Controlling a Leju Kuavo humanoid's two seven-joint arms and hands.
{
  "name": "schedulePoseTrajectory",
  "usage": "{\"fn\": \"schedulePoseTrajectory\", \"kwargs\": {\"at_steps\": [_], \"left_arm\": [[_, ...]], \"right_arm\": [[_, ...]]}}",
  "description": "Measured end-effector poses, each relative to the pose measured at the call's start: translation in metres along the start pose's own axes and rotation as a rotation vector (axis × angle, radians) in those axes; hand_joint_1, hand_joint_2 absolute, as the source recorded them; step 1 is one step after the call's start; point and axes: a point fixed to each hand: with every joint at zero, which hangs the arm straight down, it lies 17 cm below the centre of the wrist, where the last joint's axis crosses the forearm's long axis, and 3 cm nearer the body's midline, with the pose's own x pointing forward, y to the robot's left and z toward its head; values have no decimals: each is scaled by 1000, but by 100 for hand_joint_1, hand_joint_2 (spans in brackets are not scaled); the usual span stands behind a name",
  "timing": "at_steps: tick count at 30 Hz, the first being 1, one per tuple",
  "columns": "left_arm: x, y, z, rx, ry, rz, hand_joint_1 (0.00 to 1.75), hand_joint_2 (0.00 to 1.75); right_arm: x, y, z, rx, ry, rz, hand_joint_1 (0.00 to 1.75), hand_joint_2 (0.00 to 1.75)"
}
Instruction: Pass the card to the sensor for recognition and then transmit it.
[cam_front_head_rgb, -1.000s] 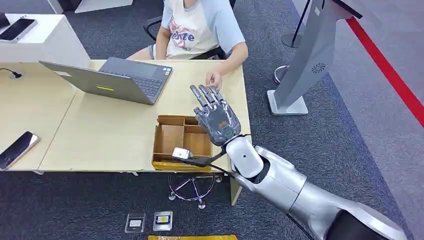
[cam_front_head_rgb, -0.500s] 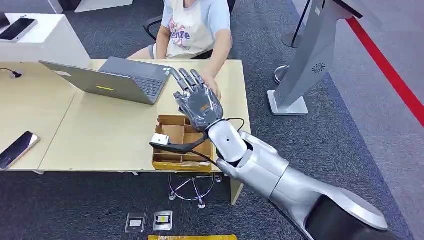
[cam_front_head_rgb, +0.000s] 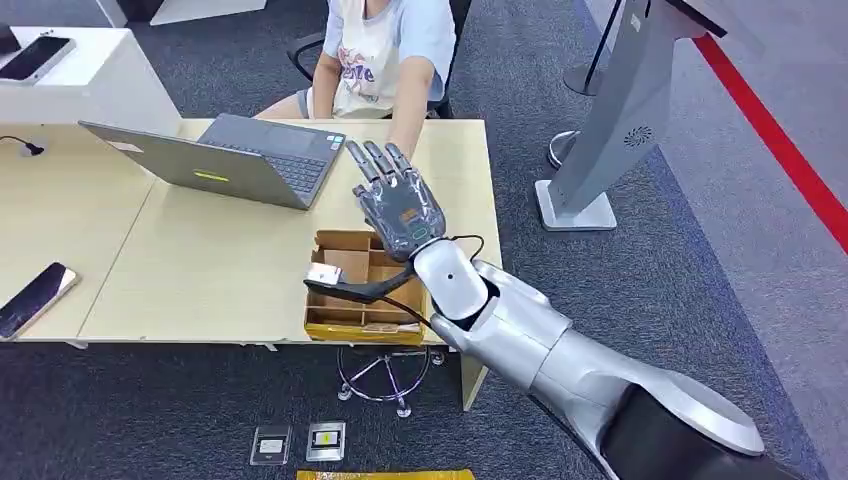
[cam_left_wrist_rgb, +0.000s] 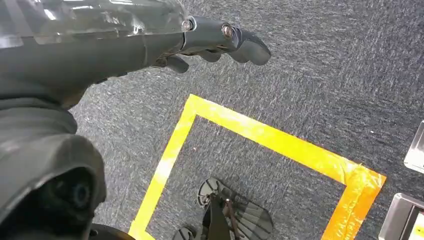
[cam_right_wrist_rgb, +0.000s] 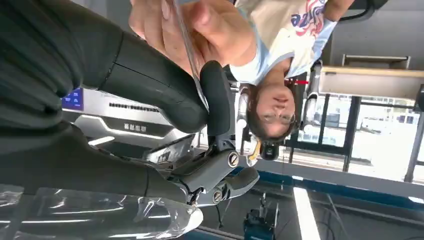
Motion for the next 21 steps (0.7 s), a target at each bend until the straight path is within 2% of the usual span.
{"fn": "schedulePoseTrajectory", "kwargs": {"at_steps": [4, 5, 6, 17, 21], "left_arm": [[0, 0, 0, 0, -1, -1, 0, 0], [0, 0, 0, -1, -1, -1, 0, 0], [0, 0, 0, -2, -2, -1, 0, 0], [0, 1, 0, 4, -2, -7, 0, 0], [-1, 1, 0, 5, 1, -3, 0, 0]], "right_arm": [[-3, 4, 1, 10, 7, 6, 175, 175], [-4, 5, 1, 12, 10, 8, 162, 175], [-5, 6, 2, 12, 12, 9, 0, 175], [-15, 0, 3, -47, 50, 30, 0, 175], [-9, 5, 7, -29, 56, -62, 0, 175]]}}
